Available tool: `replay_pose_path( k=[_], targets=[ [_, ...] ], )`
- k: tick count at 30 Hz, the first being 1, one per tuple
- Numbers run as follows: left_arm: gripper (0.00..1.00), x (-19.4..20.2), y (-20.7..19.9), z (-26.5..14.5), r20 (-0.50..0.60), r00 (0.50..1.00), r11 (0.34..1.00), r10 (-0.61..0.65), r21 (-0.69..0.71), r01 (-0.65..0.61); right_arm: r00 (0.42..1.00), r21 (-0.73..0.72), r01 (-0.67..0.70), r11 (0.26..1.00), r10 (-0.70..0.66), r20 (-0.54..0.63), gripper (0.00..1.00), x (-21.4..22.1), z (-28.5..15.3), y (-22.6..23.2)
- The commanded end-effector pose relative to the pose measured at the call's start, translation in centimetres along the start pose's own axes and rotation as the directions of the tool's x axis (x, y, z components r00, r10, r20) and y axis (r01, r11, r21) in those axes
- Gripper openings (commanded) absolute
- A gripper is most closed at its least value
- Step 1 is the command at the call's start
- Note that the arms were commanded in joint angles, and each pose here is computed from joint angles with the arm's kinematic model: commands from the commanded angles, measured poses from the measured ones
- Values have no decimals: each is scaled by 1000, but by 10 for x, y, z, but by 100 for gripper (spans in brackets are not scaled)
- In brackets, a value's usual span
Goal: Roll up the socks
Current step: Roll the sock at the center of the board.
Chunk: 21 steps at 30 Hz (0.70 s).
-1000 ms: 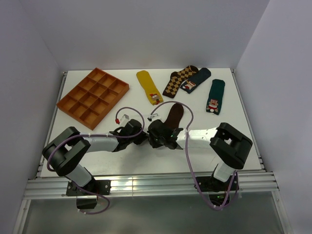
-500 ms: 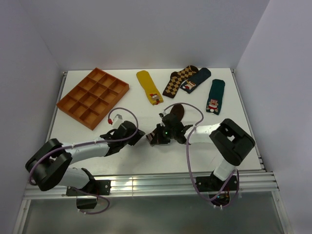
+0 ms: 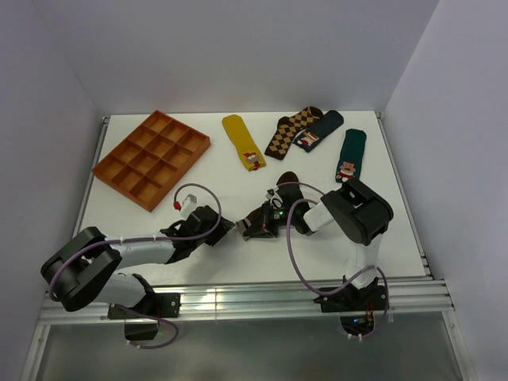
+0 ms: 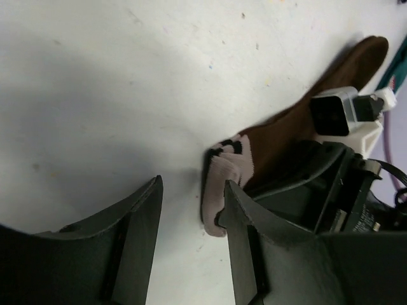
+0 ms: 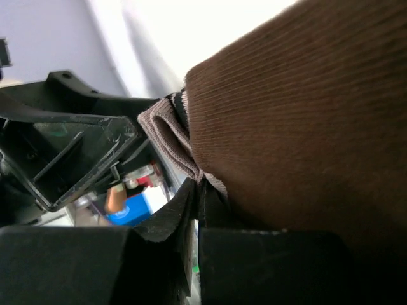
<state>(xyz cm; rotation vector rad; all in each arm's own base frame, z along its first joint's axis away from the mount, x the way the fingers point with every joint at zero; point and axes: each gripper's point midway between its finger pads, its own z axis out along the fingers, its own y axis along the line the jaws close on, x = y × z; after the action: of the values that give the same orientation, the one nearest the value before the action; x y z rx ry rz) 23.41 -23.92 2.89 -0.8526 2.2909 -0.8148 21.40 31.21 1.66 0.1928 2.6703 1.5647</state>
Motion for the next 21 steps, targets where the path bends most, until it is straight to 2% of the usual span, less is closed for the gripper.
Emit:
replay_pose_path(
  k=[1, 9, 16, 21],
  targets=[
    [49, 8, -16, 4, -38, 999, 997, 9, 81, -6, 994, -100, -95, 990, 88, -70, 0, 11, -2, 6],
    [48, 9, -14, 12, -46, 999, 996, 27, 86, -23, 987, -89, -143, 986, 136, -87, 0, 10, 1, 2],
    [39, 9, 3, 21, -60, 998, 999, -7, 45, 10, 990, -55, -123, 991, 118, -77, 0, 6, 2, -2],
    [38, 11, 6, 27, -76, 997, 1000, -4, 31, 6, 990, -14, -122, 992, 120, -70, 0, 7, 3, -12]
  ],
)
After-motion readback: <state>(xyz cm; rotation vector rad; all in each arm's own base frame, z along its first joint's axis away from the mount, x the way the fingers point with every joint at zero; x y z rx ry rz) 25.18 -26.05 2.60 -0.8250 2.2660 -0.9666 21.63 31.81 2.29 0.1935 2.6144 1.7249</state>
